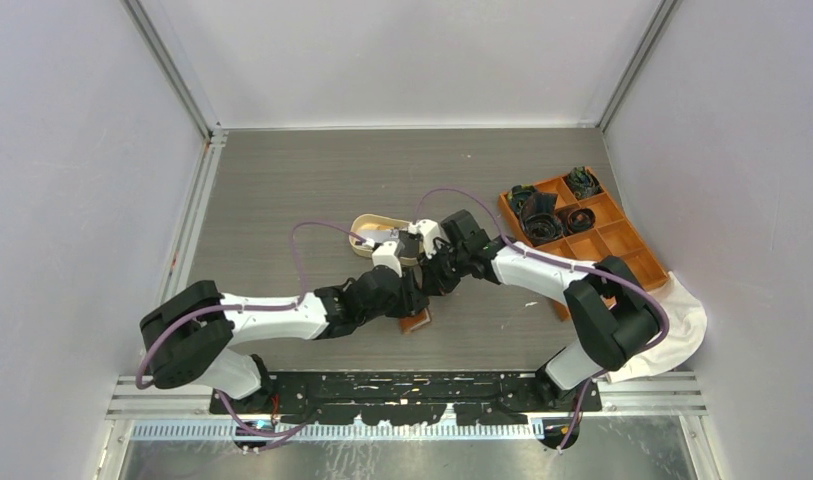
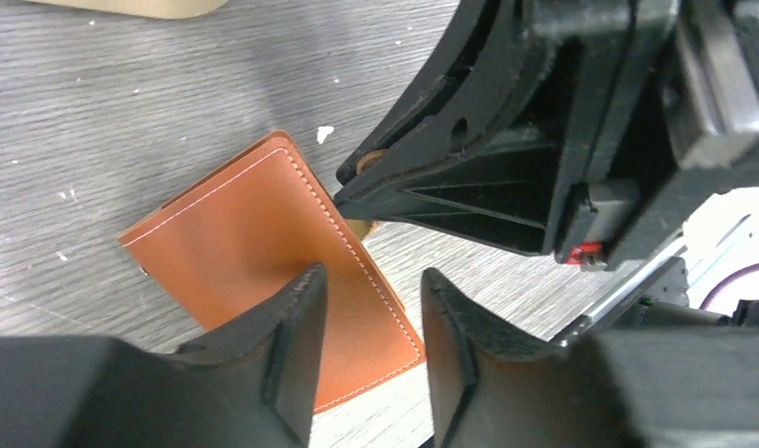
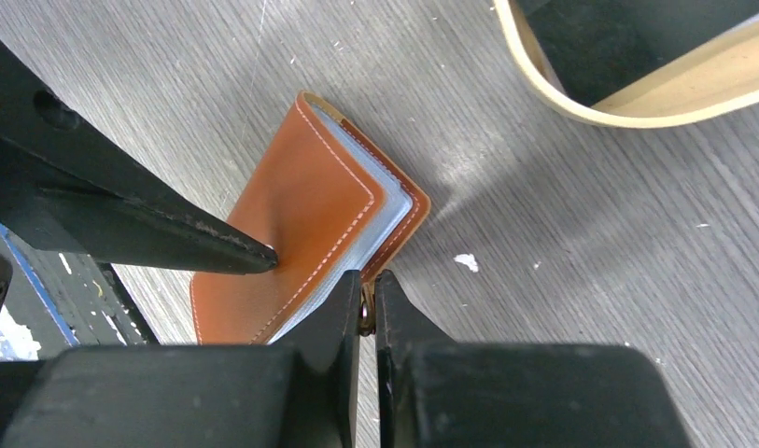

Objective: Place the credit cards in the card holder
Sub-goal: Close the card holder at the center of the board.

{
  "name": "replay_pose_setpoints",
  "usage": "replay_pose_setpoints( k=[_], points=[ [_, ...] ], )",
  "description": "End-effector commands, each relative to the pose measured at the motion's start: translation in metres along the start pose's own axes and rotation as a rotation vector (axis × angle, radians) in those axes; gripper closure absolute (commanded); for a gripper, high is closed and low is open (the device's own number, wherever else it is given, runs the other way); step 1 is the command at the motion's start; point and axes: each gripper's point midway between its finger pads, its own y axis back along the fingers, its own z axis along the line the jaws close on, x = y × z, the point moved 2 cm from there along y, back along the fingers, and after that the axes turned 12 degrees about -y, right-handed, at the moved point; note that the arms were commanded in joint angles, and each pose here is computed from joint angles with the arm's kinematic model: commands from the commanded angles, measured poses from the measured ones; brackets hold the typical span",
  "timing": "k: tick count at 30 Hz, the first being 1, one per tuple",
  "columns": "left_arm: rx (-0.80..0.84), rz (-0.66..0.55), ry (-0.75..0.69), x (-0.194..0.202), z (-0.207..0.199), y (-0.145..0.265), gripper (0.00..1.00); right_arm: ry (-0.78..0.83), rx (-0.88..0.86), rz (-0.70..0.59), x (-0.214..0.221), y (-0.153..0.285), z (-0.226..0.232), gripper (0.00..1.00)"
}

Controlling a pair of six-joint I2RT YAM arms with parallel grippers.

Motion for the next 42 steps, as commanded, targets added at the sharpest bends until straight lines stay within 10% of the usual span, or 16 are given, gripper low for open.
replay_pose_setpoints(
  k=[1, 9, 27, 42],
  points=[
    [0.119, -0.111, -0.027, -0.03, -0.022, 0.008, 0.53, -0.025, -0.063, -0.069, -0.022, 0.007, 0.005, 0.98],
    [0.112, -0.089, -0.17, -0.034, -0.004, 0.012, 0.5, -0.044, -0.117, -0.054, -0.022, 0.009, 0.006, 0.97],
    [0.105, 0.009, -0.129, -0.007, 0.029, -0.022, 0.89, -0.008, -0.159, -0.044, -0.032, 0.006, 0.008, 0.94],
    [-0.003, 0.059, 0.079, 0.017, 0.05, -0.049, 0.99, 0.081, -0.081, -0.116, -0.041, 0.038, 0.009, 0.32]
  ],
)
